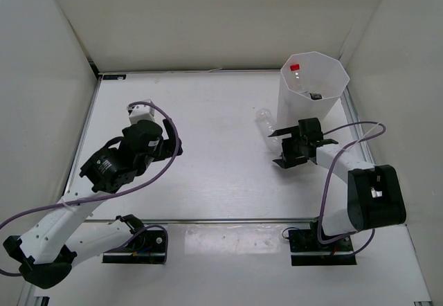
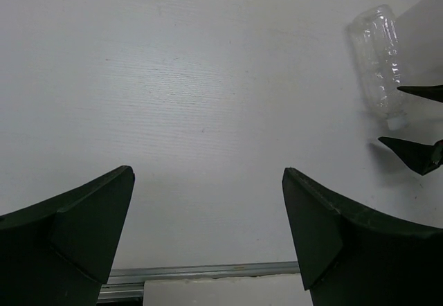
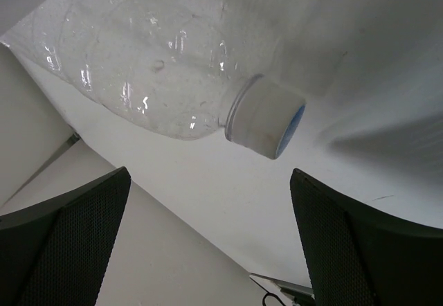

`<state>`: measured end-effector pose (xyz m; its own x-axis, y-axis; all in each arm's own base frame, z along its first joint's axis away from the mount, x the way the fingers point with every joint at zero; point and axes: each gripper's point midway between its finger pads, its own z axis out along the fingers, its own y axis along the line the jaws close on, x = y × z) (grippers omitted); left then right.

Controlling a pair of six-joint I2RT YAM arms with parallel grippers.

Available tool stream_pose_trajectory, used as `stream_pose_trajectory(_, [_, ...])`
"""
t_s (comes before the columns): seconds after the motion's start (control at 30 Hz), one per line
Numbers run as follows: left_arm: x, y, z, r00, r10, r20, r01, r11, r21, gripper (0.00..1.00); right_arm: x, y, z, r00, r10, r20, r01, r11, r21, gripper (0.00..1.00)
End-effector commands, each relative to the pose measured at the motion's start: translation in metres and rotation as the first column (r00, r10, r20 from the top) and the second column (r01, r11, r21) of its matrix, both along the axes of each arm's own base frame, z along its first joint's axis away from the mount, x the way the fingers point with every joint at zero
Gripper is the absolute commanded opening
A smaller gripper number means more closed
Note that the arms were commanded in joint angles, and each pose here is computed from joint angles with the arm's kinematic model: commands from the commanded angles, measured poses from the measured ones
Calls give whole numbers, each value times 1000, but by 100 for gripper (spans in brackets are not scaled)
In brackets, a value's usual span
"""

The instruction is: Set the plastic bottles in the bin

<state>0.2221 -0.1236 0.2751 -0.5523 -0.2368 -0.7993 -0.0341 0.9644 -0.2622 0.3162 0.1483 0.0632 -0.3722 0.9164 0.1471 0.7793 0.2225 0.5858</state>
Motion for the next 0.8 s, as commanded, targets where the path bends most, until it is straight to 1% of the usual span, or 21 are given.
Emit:
stream_pose_trajectory(0.0, [-4,0,-2,1000,-8,-8,8,1000,-13,99,9,-3,19,997,9,77,-6,999,-34,100])
stream_pose_trajectory(0.1, [-4,-3,-4,1000,-11,-11,10,1000,-26,99,5,-7,26,995,71,73,-64,993,-96,100])
stream_pose_trajectory(0.2, [-3,-5,-7,1000,-18,-7,18,999,-37,99,-8,-12,30,991,133,24,-127,977,-170,100])
stream_pose_trajectory(0.23, [-2,-6,-8,1000,-18,-4,18,999,-40,99,-23,-12,28,980,200,-19,-200,956,-217,98])
stream_pose_trajectory(0.27, [-1,-7,-10,1000,-18,4,18,999,-47,99,-27,-8,38,969,247,-8,-241,938,-250,97])
stream_pose_trajectory(0.3, [-1,-8,-12,1000,-18,4,18,999,-48,99,-34,-9,40,961,275,-25,-270,920,-285,97])
stream_pose_trajectory(0.33, [0,-9,-14,1000,-18,4,18,999,-48,99,-48,-17,41,949,308,-64,-311,885,-347,97])
stream_pose_trajectory(0.37, [0,-9,-17,1000,-13,-4,13,999,-49,99,-57,-12,45,933,354,-70,-354,857,-375,96])
stream_pose_trajectory(0.4, [1,-10,-20,1000,-13,-3,13,999,-50,99,-61,-11,59,922,386,-44,-369,837,-404,96])
stream_pose_trajectory(0.43, [3,-11,-18,1000,-13,5,13,998,-57,99,-66,-9,64,906,422,-39,-397,813,-426,93])
stream_pose_trajectory(0.47, [2,-11,-24,1000,-7,-7,7,998,-57,99,-80,-1,66,872,487,-46,-456,775,-438,91])
stream_pose_trajectory(0.5, [3,-12,-27,1000,-7,-9,7,998,-55,99,-83,1,79,846,533,-8,-473,744,-473,91])
stream_pose_trajectory(0.53, [4,-13,-26,1000,-7,-1,7,998,-62,99,-91,12,91,802,597,13,-516,704,-488,89])
stream_pose_trajectory(0.6, [3,-14,-35,1000,-15,-17,14,998,-55,99,-98,21,108,752,658,42,-542,653,-529,89])
stream_pose_trajectory(0.63, [3,-14,-35,1000,-15,-17,14,998,-55,99,-107,33,114,670,741,49,-589,570,-573,89])
stream_pose_trajectory(0.7, [2,-14,-44,999,-14,-31,13,999,-42,99,-102,47,128,593,804,53,-591,479,-649,89])
stream_pose_trajectory(0.73, [4,-15,-43,1000,-15,-23,13,999,-49,99,-110,59,128,486,874,14,-623,358,-696,89])
stream_pose_trajectory(0.77, [2,-16,-49,999,-23,-39,21,999,-44,99,-109,65,130,437,899,-19,-621,286,-730,89])
